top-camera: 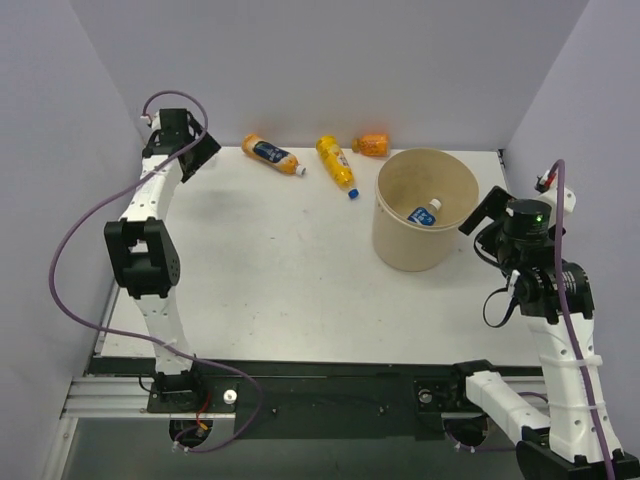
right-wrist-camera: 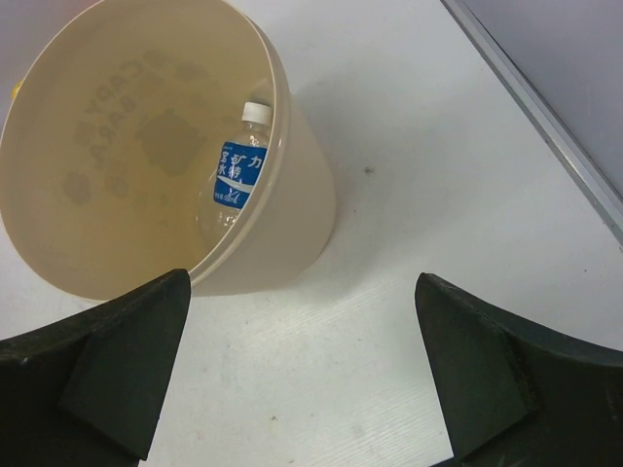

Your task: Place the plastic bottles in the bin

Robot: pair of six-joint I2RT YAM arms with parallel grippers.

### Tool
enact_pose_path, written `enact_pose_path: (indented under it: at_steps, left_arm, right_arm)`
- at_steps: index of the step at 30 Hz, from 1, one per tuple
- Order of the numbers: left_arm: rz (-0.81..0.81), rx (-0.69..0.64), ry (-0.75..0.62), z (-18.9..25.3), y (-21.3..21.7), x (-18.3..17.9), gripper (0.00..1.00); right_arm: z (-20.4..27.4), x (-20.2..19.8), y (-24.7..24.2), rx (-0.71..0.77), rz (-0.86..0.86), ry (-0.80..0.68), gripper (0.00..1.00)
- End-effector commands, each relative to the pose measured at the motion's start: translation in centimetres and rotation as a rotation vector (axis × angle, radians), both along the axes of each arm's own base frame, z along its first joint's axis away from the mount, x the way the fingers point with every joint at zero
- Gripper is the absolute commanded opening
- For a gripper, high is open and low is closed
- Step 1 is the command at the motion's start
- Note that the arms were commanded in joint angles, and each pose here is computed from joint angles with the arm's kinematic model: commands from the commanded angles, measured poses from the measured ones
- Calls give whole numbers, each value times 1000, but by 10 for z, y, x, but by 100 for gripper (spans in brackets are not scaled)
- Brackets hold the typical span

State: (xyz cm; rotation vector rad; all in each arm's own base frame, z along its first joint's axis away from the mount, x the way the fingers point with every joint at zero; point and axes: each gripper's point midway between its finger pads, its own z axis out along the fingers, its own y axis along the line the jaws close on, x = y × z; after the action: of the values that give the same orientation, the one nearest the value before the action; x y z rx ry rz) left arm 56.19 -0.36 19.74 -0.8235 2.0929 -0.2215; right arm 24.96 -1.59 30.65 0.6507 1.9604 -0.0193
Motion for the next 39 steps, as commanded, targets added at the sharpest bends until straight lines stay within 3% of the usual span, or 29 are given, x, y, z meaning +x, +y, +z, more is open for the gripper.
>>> enact_pose_path:
  at_steps: [1, 8, 14, 20, 27, 39]
  left_arm:
    - [136, -146, 6, -20, 23, 32, 96]
    - [268, -255, -51, -47, 55, 82, 96]
    - [279, -363, -144, -56, 54, 116, 95]
    - [357, -378, -113, -84, 66, 119, 94]
    - [396, -419, -204, -91, 78, 131, 94]
    - [446, -468, -242, -118, 93, 152, 94]
  right_arm:
    - [2, 12, 1, -20, 0, -10, 94]
    - [0, 21, 4, -32, 9, 6, 94]
    - [-9, 31, 4, -50, 4, 52, 94]
    - [-6, 41, 6, -66, 14, 56, 94]
    - [-10, 48, 10, -72, 35, 92, 95]
    - [-19, 57, 15, -69, 50, 121, 95]
